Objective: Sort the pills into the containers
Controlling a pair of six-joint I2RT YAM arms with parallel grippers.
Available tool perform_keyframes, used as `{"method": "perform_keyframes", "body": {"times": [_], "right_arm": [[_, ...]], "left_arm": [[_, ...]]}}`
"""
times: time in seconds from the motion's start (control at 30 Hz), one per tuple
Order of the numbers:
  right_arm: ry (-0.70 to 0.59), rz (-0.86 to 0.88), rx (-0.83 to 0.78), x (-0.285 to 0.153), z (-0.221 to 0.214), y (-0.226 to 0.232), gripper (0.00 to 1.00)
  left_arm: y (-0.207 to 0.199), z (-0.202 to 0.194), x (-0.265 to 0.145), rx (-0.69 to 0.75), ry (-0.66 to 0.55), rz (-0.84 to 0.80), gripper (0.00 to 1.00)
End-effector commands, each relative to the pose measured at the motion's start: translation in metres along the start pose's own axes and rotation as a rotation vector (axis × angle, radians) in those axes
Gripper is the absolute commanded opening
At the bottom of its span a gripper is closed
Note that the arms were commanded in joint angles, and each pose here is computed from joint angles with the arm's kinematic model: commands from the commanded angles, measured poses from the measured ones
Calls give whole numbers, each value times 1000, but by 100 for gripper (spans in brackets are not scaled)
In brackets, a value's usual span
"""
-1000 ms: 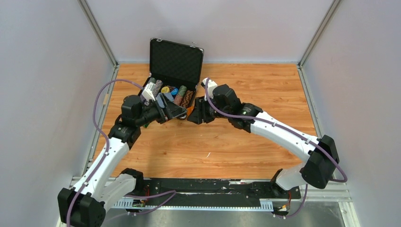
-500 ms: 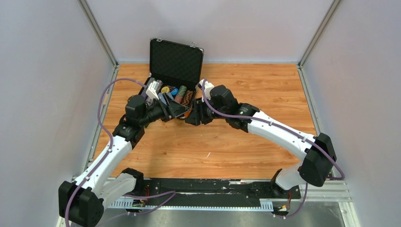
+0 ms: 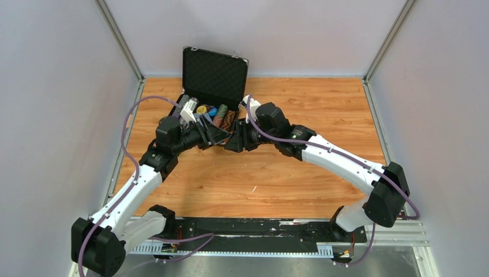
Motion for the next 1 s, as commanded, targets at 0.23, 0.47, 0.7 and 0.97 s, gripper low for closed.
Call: {"method": "perform_keyframes", "body": {"times": [0.23,0.47,0.7,0.97], "right_arm": [[-41,74,31,-3,20,19,26],[10,151,8,-10,26,18,27],[33,158,42,-16,26,5,36],[-67,-87,104,-14,19,-21,58]], "left_arm": [[-5,0,2,8,55,14,32],[-11,7,2,23,75,16,0],[-13,8,0,31,63,13,0],[-17,13,0,33,55,17,0]]}}
Point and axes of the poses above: each gripper's point midway between its finger pads, its own x axis out along the fingers, its own y axis along the line the jaws close on, z = x × y, the point moved 10 cm from there along -x, back along the fingers, and after that the axes turned 6 degrees about x, right-handed, at the moved point
